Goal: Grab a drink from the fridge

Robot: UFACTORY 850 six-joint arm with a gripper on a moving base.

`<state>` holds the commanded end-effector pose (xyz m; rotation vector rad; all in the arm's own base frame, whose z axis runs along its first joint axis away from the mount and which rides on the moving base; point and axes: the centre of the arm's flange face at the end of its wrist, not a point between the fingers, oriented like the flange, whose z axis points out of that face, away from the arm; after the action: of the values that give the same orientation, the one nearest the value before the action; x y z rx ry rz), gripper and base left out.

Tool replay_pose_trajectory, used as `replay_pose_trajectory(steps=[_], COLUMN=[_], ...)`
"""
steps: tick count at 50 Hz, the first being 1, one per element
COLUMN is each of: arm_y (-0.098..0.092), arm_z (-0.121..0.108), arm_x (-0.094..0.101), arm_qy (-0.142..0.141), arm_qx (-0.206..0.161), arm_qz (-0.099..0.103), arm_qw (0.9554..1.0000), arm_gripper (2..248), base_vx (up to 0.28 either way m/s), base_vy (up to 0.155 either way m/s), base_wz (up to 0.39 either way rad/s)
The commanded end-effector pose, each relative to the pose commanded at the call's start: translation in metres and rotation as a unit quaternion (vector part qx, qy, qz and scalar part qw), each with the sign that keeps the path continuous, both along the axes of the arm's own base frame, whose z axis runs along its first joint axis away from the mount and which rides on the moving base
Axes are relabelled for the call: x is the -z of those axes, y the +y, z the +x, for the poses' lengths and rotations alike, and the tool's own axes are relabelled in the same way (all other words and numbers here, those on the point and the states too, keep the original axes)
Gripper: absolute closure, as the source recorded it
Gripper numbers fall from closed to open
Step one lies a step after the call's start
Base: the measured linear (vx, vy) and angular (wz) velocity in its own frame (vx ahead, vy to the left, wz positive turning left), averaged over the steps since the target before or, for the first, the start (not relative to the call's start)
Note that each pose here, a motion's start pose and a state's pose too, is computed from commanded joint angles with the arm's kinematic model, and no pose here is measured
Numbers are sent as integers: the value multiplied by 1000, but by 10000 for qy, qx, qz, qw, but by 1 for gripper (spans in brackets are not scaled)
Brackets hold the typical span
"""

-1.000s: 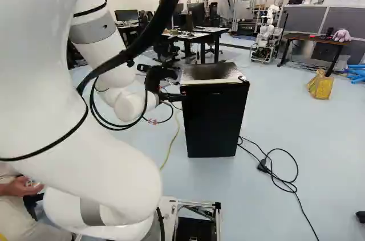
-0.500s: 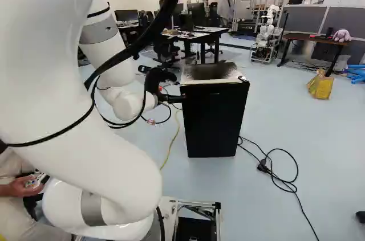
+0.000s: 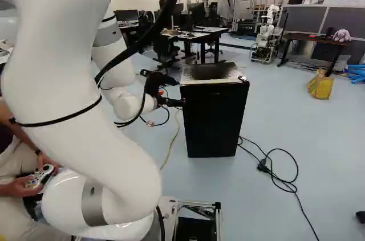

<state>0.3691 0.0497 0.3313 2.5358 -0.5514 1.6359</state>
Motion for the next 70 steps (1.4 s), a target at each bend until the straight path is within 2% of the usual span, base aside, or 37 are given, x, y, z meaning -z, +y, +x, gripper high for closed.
replay_pose_trajectory(steps=[15,43,70], arm_y=[6,17,30], arm_z=[9,20,35], arm_x=[13,12,37], arm_qy=[38,-216,-257], arm_qx=[179,530,752], arm_qz=[-37,-59,-252], arm_qw=[9998,9983,9965], arm_gripper=[3,3,3], base_vx=[0,0,0], base_vy=[0,0,0], base_wz=[0,0,0])
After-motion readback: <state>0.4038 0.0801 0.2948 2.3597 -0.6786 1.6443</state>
